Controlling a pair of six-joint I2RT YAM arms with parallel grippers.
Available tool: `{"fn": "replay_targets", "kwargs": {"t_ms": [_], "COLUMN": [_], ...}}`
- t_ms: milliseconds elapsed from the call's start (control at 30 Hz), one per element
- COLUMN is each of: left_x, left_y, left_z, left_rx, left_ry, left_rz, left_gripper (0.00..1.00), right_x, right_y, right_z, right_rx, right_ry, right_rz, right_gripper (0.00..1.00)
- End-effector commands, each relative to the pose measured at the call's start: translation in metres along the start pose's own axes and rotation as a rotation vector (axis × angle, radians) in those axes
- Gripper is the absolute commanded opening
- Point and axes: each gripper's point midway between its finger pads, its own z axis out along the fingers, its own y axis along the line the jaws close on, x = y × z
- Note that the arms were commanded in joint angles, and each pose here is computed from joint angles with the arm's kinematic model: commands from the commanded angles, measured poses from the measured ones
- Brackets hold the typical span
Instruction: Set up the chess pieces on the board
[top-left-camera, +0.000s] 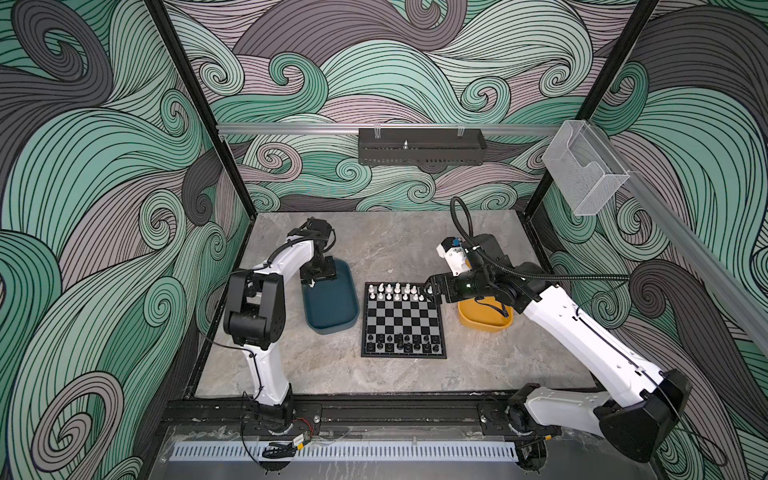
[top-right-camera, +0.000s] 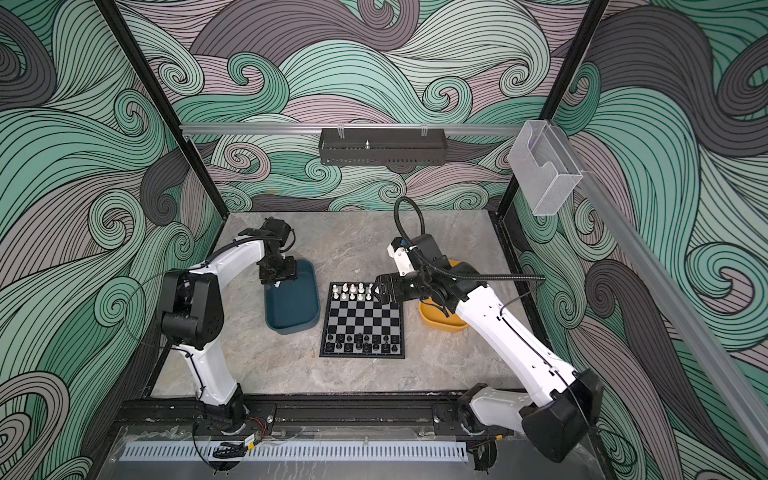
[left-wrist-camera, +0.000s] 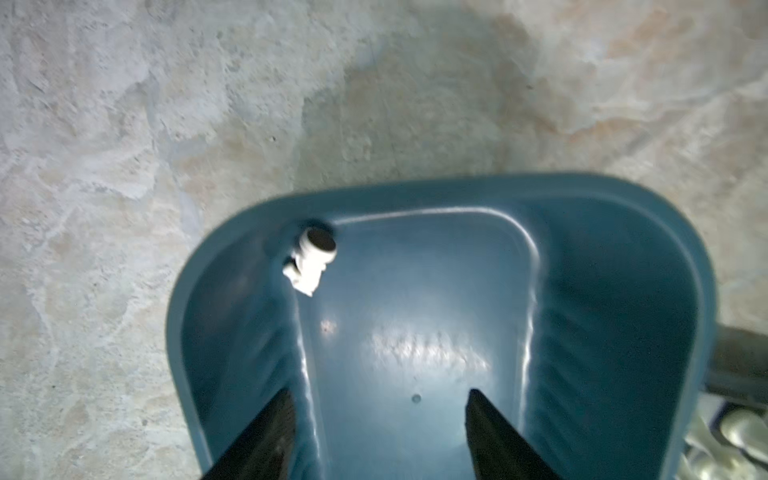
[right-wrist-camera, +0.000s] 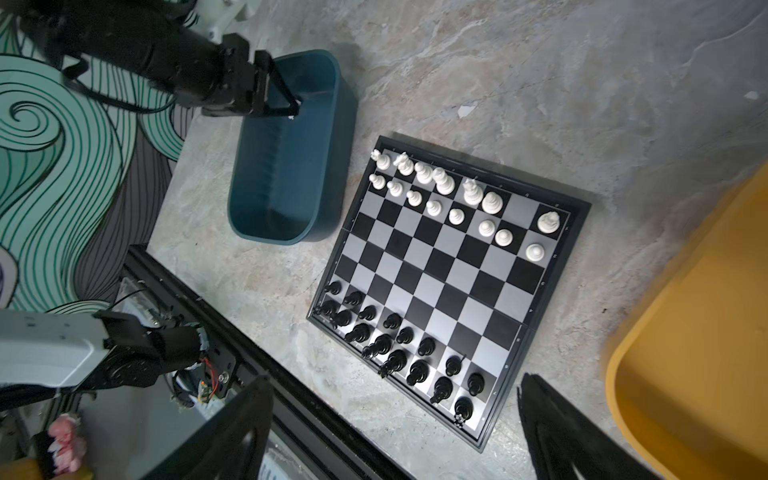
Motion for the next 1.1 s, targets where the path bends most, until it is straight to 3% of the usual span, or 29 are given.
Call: {"fn": "replay_targets", "kwargs": {"t_ms": [0, 467, 600, 833, 1067], "left_x": [-0.014, -0.031, -0.028, -0.021, -0.014], "left_y": [0.017, 0.021, 0.015, 0.019, 0.028], "left_z": [0.011, 0.059, 0.069, 0.068, 0.069], "left_rx": [-0.109, -0.122, -0.068, -0.090, -0.134], "left_ry": [-0.002, 0.011, 0.037, 0.050, 0.062], "left_rz": [0.039, -0.042, -0.071, -0.133, -0.144], "left_gripper": [0.59, 0.54, 0.47, 0.33, 0.30], "right_x": [-0.011, -0.008, -0.008, -0.007, -0.006], "right_y": [0.018, 0.021, 0.022, 0.024, 0.021], "right_z": [-0.012, -0.035, -0.036, -0.032, -0.030], "right_rx": [-0.101, -0.155, -0.161, -0.182, -0.176], "right_ry": [-0.072, -0.126, -0.127, -0.116, -0.116], "right_rz": [-0.012, -0.023, -0.021, -0.005, 0.008], "right_gripper": [0.93, 0.93, 0.93, 0.92, 0.91]}}
